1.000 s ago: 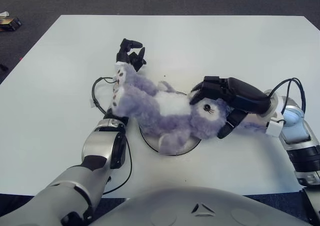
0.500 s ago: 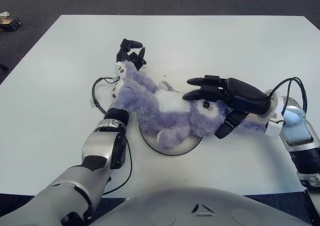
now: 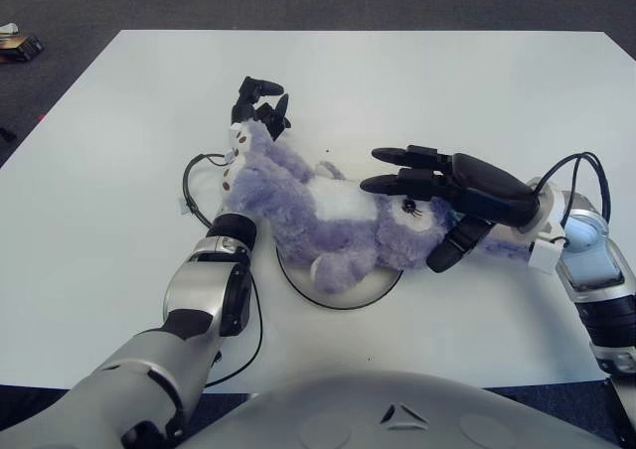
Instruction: Put the doll into the plate.
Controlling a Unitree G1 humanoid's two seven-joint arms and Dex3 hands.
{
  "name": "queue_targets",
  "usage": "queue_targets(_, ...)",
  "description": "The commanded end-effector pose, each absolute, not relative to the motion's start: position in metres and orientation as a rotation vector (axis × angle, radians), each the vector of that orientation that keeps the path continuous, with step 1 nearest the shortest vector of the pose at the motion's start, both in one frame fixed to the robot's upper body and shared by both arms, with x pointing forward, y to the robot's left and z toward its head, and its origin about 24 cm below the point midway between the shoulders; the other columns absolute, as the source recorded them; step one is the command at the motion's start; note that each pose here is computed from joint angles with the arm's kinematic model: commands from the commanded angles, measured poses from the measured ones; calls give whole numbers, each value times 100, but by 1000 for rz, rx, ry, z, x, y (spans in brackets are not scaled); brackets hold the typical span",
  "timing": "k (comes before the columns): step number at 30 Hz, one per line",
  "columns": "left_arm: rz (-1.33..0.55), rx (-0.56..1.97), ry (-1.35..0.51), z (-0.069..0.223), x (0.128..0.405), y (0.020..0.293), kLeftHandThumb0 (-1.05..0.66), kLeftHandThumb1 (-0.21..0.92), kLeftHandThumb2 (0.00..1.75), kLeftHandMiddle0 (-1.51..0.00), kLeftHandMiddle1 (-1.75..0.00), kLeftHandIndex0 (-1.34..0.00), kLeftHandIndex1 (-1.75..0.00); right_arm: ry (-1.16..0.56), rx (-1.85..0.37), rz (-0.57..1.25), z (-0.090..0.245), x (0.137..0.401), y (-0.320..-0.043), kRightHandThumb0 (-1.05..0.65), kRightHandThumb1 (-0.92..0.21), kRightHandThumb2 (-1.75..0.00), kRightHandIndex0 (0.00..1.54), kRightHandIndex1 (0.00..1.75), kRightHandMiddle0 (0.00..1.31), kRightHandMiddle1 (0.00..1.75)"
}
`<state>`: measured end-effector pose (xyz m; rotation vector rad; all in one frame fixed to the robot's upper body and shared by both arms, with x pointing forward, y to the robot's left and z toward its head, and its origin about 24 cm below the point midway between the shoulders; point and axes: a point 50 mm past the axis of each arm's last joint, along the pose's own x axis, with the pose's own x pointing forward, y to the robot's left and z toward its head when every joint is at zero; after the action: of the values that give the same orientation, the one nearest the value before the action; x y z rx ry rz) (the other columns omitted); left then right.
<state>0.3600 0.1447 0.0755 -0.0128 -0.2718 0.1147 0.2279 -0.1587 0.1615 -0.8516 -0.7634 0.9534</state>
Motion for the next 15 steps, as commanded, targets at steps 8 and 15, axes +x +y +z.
queue_targets(8, 112, -12, -265, 71, 358, 145, -35, 92, 31, -83, -166, -42, -152, -771, -812, 957, 169, 228, -164, -60, -92, -51, 7, 0, 31, 3)
queue_targets(15, 110, -14, -260, 71, 358, 144, -35, 92, 31, -84, -166, -42, -152, -749, -717, 911, 184, 235, -182, -60, -92, -52, 6, 0, 27, 1)
